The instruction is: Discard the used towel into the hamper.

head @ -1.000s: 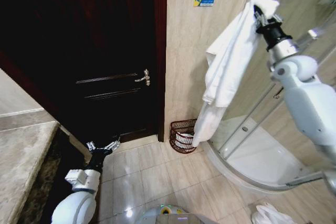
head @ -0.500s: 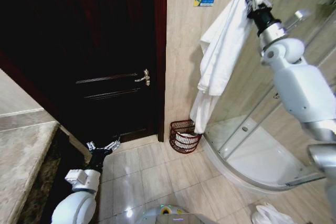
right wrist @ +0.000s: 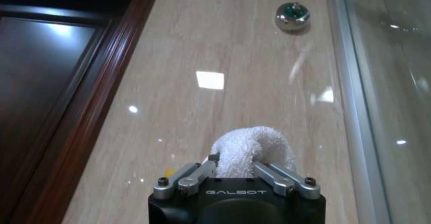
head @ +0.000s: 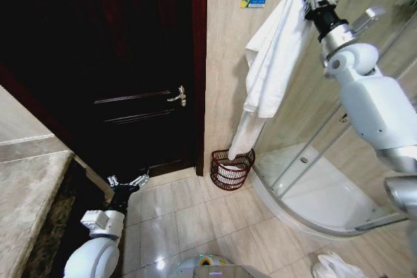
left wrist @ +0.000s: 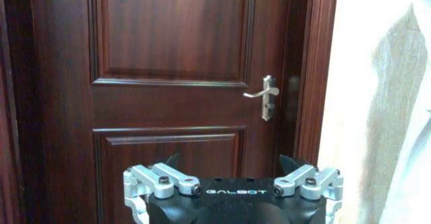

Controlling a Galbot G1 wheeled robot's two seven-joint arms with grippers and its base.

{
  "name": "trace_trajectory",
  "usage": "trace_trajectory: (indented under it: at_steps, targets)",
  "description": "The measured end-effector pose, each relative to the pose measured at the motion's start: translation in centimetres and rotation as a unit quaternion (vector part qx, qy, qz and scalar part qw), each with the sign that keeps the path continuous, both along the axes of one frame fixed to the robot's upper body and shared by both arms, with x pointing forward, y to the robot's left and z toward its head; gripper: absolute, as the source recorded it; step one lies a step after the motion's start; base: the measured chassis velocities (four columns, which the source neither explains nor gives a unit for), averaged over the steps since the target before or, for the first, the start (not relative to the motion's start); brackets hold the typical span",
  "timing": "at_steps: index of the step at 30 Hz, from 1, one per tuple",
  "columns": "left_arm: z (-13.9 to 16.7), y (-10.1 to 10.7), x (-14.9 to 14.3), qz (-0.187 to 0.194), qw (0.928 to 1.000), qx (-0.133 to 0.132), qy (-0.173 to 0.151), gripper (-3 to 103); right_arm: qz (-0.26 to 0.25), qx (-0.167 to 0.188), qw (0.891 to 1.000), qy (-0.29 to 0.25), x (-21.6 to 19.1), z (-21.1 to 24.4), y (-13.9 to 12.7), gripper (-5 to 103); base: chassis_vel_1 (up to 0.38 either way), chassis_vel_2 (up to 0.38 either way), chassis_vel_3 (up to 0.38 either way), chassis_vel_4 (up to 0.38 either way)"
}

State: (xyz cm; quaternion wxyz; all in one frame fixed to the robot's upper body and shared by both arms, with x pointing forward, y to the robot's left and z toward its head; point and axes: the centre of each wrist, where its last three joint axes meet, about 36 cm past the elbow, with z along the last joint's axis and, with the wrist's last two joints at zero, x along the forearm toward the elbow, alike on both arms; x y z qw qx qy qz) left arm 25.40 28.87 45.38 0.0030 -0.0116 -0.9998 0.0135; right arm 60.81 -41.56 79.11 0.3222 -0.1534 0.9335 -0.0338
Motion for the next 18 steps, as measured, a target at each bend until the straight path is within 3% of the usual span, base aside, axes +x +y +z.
trace_trajectory:
  at_steps: [18]
  targets:
    - [0.0, 0.0, 0.0, 0.0, 1.0, 0.0, 0.0, 98, -0.003, 0.007, 1.0, 0.013, 1.7, -1.6, 0.0, 9, 0.0, 0.0, 0.0, 0.0]
